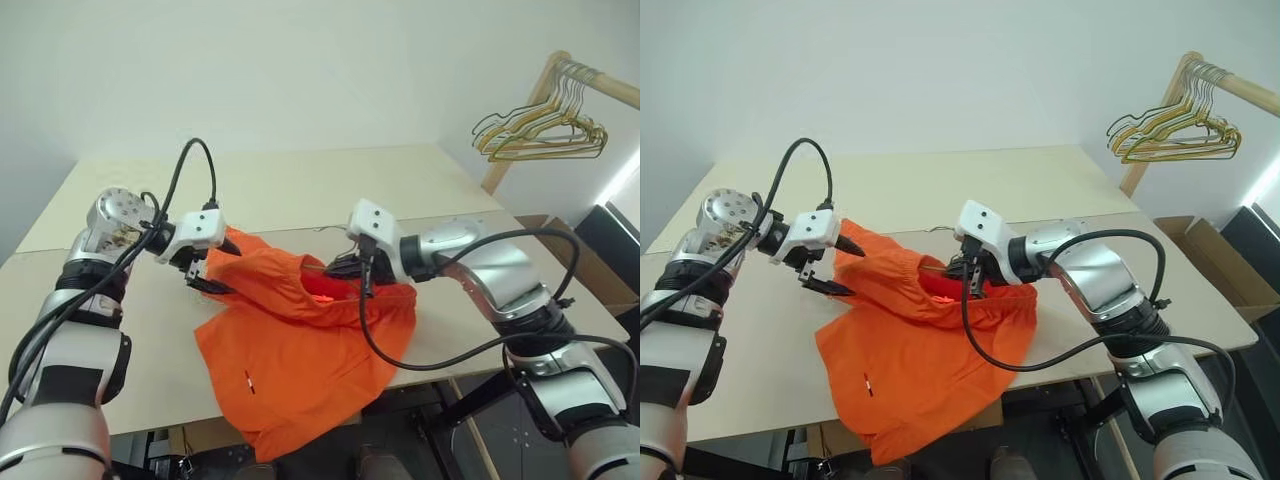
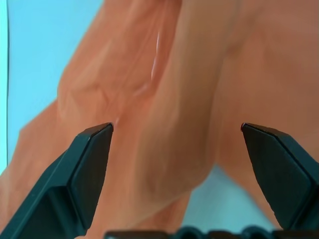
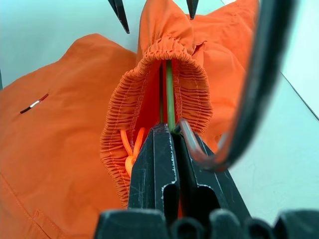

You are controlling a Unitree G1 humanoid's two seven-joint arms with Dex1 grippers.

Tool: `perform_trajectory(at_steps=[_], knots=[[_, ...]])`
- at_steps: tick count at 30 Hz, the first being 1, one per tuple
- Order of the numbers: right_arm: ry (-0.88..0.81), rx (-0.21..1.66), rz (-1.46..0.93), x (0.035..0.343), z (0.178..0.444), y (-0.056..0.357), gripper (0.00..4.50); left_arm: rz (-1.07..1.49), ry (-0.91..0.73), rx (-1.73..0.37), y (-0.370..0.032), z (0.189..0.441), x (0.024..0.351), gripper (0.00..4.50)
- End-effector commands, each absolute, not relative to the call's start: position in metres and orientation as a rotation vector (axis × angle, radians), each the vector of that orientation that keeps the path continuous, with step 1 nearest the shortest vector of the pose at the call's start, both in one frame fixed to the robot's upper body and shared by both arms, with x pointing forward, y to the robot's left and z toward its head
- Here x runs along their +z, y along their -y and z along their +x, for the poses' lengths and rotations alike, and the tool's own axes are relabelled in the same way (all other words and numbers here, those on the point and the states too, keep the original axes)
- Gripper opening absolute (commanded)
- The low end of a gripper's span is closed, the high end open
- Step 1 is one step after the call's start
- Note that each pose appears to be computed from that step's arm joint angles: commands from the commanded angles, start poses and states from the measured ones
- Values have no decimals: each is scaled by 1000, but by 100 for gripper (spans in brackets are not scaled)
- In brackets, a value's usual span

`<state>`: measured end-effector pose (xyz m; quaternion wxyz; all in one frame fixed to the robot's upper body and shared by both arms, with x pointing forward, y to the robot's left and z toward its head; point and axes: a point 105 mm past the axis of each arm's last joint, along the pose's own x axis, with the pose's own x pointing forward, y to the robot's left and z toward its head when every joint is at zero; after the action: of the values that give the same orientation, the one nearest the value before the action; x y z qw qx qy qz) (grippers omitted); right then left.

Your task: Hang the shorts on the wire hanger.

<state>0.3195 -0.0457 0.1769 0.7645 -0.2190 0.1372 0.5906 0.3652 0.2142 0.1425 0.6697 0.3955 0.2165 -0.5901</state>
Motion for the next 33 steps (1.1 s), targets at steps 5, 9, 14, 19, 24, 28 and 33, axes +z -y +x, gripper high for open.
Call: perform_trajectory(at_steps=[5, 9, 14, 19, 24, 28, 33], knots=[[-223, 1280, -488, 196, 317, 51, 0, 938, -406, -1312, -202, 375, 150, 259], [-226, 1276, -489, 196, 318, 52, 0, 938, -404, -1294, -203, 377, 149, 128], [-229, 1274, -494, 196, 318, 55, 0, 942, -414, -1287, -210, 375, 150, 4], [-232, 1277, -500, 196, 319, 57, 0, 938, -414, -1281, -213, 374, 152, 4], [-236, 1278, -504, 196, 319, 59, 0, 934, -415, -1260, -215, 375, 153, 4], [-250, 1273, -513, 194, 319, 63, 0, 902, -414, -1246, -220, 374, 156, 4], [-281, 1249, -552, 185, 319, 73, 0, 819, -402, -1183, -229, 376, 163, 4]])
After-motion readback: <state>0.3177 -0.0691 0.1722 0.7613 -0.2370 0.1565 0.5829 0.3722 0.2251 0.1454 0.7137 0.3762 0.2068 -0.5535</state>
